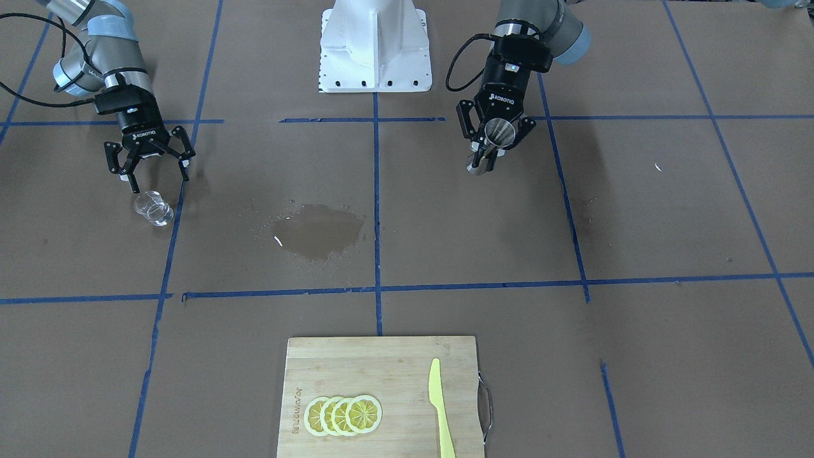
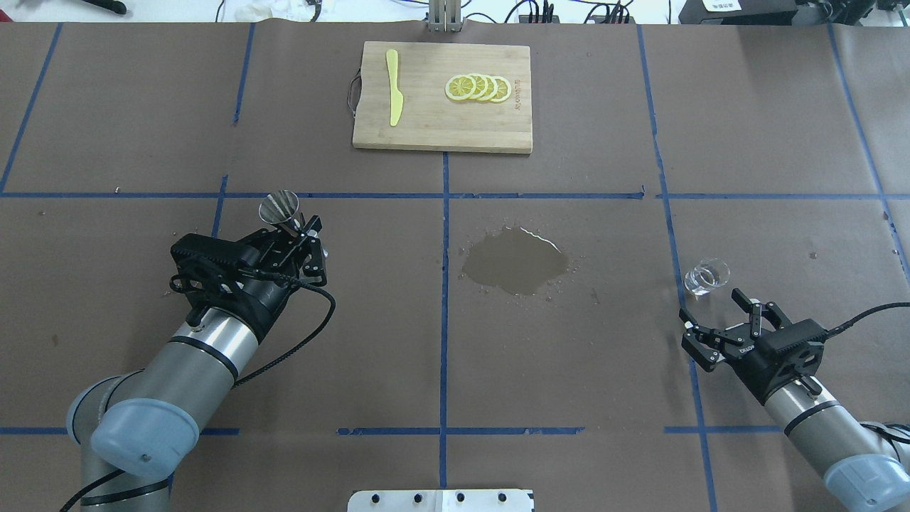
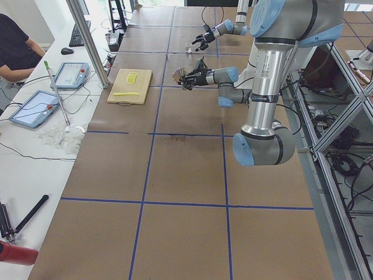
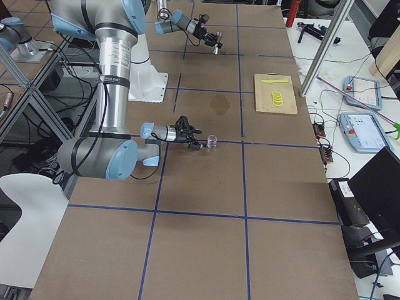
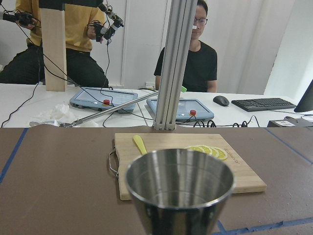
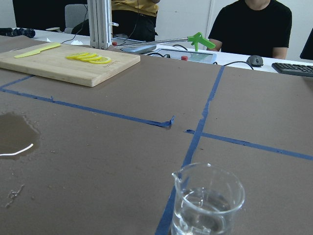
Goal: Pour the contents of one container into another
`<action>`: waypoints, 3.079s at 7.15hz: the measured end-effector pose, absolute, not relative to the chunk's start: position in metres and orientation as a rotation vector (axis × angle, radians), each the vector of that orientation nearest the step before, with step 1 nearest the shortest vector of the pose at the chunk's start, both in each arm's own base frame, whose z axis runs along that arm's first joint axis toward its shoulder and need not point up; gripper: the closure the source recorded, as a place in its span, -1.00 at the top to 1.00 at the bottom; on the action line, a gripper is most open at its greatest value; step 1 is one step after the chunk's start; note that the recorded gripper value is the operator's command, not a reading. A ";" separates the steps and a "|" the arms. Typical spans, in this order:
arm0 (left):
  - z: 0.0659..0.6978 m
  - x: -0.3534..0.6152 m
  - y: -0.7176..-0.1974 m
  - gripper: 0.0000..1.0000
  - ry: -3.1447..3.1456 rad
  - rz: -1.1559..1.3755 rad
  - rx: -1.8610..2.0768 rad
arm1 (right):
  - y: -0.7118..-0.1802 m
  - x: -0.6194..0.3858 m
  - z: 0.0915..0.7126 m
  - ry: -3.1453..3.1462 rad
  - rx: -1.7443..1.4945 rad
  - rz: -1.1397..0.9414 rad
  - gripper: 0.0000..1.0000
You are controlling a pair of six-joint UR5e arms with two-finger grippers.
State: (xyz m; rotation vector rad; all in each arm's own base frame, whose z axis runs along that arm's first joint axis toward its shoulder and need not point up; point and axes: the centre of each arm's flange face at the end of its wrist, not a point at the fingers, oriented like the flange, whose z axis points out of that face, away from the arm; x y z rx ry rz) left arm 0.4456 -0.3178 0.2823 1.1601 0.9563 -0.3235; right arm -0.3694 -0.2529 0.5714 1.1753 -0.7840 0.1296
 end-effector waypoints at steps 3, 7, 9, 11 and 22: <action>0.284 0.446 -0.318 -1.00 0.953 -0.322 1.160 | -0.258 -0.370 0.575 -0.765 1.184 0.137 1.00; 0.285 0.446 -0.319 -1.00 0.949 -0.321 1.160 | -0.274 -0.370 0.573 -0.744 1.196 0.167 1.00; 0.286 0.446 -0.319 -1.00 0.947 -0.321 1.160 | -0.286 -0.388 0.568 -0.746 1.205 0.192 1.00; 0.287 0.446 -0.319 -1.00 0.945 -0.320 1.160 | -0.293 -0.389 0.569 -0.740 1.210 0.205 1.00; 0.286 0.446 -0.319 -1.00 0.930 -0.299 1.172 | -0.302 -0.384 0.580 -0.695 1.213 0.244 0.90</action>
